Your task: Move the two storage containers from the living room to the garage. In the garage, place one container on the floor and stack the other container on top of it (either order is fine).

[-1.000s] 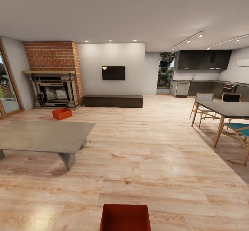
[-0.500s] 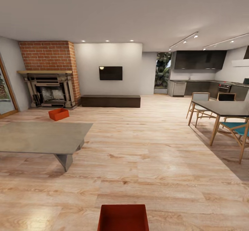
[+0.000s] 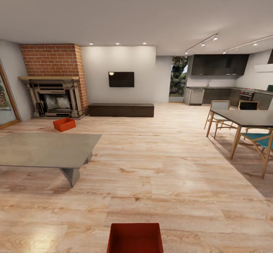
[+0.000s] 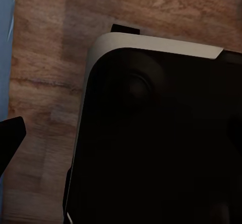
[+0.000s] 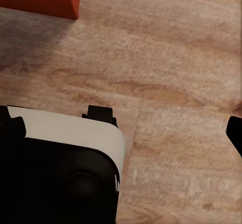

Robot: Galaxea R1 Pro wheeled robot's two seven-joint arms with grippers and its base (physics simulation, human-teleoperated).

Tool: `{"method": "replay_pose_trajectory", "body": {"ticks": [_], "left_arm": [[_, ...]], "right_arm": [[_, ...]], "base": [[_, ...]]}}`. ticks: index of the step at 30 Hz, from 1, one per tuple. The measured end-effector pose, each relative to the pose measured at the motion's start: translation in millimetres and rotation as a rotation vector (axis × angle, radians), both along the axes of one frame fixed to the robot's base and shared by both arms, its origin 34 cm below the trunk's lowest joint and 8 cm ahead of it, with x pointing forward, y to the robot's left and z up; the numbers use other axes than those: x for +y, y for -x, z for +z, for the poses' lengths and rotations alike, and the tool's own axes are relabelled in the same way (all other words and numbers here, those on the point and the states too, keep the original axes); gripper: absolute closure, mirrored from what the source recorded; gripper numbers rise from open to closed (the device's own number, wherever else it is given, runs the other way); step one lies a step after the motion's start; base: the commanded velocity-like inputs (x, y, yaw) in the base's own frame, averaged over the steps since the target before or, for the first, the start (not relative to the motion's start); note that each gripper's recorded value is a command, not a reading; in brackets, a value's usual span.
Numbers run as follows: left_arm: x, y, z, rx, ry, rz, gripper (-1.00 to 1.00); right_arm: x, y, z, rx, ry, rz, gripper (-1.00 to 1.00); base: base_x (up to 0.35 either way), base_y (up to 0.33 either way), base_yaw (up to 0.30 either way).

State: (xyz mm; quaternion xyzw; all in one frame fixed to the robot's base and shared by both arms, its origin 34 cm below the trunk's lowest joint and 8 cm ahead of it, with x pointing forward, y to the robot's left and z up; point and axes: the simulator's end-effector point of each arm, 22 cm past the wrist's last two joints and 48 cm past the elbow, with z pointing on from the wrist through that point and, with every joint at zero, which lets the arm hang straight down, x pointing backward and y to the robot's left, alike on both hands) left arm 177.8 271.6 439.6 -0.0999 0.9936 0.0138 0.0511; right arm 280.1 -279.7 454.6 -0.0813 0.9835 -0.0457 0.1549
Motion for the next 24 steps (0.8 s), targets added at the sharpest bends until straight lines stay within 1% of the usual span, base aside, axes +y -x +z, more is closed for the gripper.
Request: {"method": "replay_pose_trajectory", "body": {"ticks": [7, 18, 24], "left_arm": [[0, 4, 0, 0.011, 0.0, 0.0, -1.0], [-1, 11, -1, 0.028, 0.003, -0.005, -1.0], [5, 14, -1, 0.036, -0.005, -0.013, -1.0]], "right_arm": [[0, 4, -2, 0.012, 0.002, 0.015, -1.0], [0, 11, -4, 0.03, 0.001, 0.014, -1.0], [1, 14, -5, 0.04, 0.0, 0.014, -1.0]], "base": [[0.0, 0.0, 0.0], [0.0, 0.0, 0.0], [0.0, 0.0, 0.0]]}}
